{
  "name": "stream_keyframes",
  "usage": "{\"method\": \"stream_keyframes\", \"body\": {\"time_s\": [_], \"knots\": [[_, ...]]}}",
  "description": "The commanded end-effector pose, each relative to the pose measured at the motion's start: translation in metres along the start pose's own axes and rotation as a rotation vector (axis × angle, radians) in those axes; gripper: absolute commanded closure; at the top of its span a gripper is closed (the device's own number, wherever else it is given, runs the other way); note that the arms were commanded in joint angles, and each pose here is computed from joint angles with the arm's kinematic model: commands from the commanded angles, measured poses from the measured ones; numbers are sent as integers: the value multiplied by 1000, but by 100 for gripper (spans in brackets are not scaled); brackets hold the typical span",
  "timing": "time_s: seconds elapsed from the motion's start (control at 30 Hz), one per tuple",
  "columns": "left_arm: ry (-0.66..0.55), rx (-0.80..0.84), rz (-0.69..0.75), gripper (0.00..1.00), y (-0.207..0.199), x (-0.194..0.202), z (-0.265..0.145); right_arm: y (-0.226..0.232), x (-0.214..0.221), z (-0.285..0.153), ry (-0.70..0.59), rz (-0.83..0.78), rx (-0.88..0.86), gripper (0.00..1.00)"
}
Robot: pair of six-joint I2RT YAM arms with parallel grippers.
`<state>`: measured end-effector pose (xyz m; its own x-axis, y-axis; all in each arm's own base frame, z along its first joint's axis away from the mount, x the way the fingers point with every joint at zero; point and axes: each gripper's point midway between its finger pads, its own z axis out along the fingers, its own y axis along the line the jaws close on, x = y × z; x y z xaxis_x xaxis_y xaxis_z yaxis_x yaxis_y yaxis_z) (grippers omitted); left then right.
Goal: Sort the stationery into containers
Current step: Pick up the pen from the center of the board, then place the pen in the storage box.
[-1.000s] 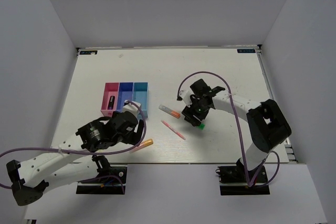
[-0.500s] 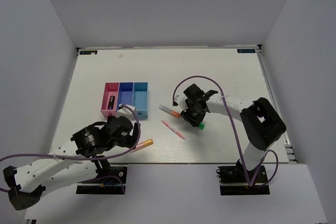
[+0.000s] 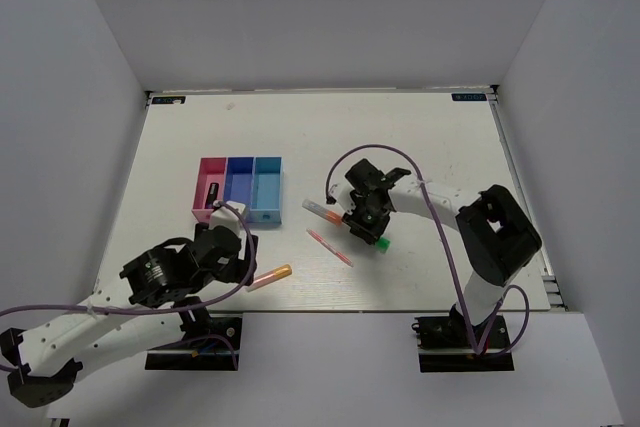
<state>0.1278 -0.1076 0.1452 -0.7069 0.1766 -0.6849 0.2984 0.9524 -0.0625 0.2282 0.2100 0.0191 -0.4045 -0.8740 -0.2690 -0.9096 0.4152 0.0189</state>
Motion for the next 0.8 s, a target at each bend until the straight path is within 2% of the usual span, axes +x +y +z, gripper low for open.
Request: {"method": "stream_keyframes", "body": {"time_s": [0.0, 0.1, 0.13, 0.17, 0.23, 0.27, 0.3, 0.37, 0.43, 0.5, 0.53, 0.57, 0.6, 0.67, 0.73, 0.77], "knots": [[-29, -8, -24, 9, 4, -6, -6, 20, -23, -36, -34, -15, -108, 100], [-55, -4, -45, 9, 5, -12, -11, 23, -63, -74, -128, -12, -137, 100], [-67, 3, -59, 9, 5, -14, -13, 24, -86, -90, -195, -22, -151, 100], [-85, 12, -69, 9, 5, -17, -15, 25, -93, -91, -198, -17, -166, 100], [-113, 33, -88, 9, 2, -22, -18, 30, -136, -118, -297, -2, -207, 100], [-128, 41, -99, 9, 2, -25, -20, 34, -146, -113, -296, 11, -244, 100], [-154, 51, -116, 11, 2, -30, -24, 31, -181, -134, -375, 39, -242, 100], [-182, 64, -136, 11, 2, -36, -29, 43, -205, -129, -378, 118, -318, 100], [-211, 57, -152, 11, 5, -43, -34, 44, -252, -143, -525, 79, -308, 100], [-230, 29, -167, 11, 10, -49, -39, 55, -269, -140, -550, 174, -359, 100], [-230, 26, -166, 11, 11, -52, -42, 61, -300, -137, -621, 247, -421, 100], [-233, 21, -167, 11, 12, -52, -42, 61, -301, -137, -622, 248, -421, 100], [-240, 12, -172, 11, 13, -56, -44, 59, -324, -146, -716, 275, -443, 100], [-238, 1, -171, 11, 14, -57, -44, 58, -337, -135, -736, 366, -485, 100], [-236, -18, -175, 11, 16, -60, -46, 54, -368, -147, -837, 398, -520, 100], [-234, -33, -171, 11, 17, -60, -45, 53, -378, -144, -841, 423, -542, 100]]}}
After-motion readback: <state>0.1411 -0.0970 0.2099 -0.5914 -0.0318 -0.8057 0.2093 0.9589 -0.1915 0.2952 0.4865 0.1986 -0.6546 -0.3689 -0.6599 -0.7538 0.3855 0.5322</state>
